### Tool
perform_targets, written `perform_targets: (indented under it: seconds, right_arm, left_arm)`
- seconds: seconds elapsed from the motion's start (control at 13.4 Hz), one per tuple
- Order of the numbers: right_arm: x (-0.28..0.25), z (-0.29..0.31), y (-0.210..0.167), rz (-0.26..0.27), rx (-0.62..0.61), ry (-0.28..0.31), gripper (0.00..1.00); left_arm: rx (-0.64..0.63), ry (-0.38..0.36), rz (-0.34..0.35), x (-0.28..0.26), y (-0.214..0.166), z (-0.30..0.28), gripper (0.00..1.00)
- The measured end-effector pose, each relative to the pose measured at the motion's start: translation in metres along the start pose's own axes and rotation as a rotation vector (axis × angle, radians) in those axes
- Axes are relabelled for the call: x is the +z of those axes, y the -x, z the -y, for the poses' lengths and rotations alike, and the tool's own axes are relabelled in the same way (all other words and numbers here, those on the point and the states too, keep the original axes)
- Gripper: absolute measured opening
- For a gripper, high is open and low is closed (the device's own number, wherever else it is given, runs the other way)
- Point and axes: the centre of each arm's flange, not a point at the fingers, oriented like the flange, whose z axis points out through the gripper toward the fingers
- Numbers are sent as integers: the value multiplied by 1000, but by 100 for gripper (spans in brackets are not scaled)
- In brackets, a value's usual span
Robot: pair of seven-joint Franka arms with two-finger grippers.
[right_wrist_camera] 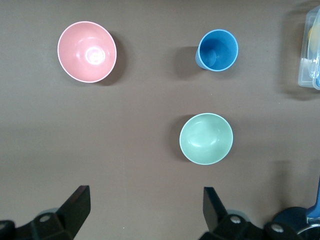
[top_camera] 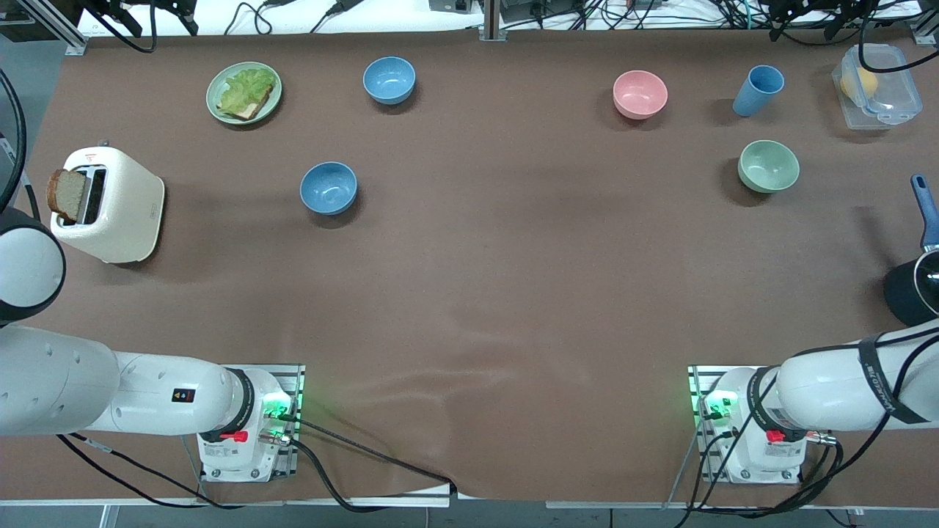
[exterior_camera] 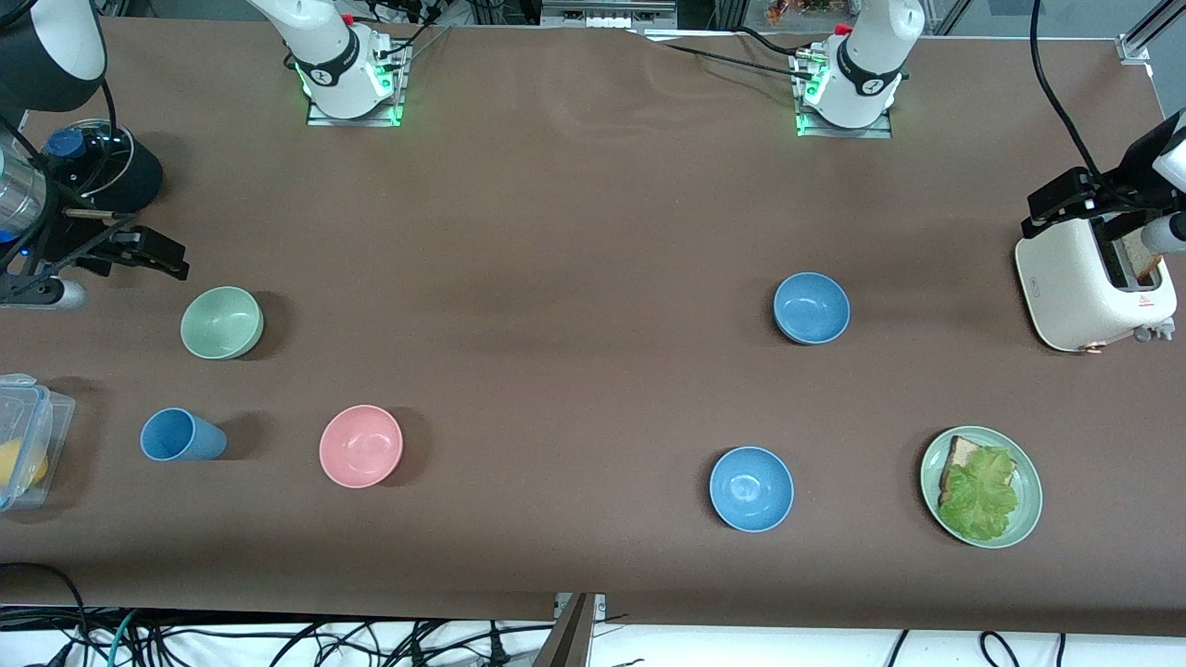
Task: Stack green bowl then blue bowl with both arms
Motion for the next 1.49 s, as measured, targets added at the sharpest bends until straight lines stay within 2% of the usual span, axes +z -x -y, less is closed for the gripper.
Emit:
perform_targets:
  seconds: [0.22, 0.45, 1.49]
  right_arm:
    - [0, 0, 0, 0, 0, 0, 100]
    - [0, 0, 0, 0, 0, 0, 100]
    - [0, 0, 0, 0, 0, 0, 100]
  left_arm:
    - [-6, -1, 53, 15, -3, 3, 100]
    - [-6, -2, 60, 19, -5, 3, 100]
    - [-1, -2, 6, 15, -11, 0, 100]
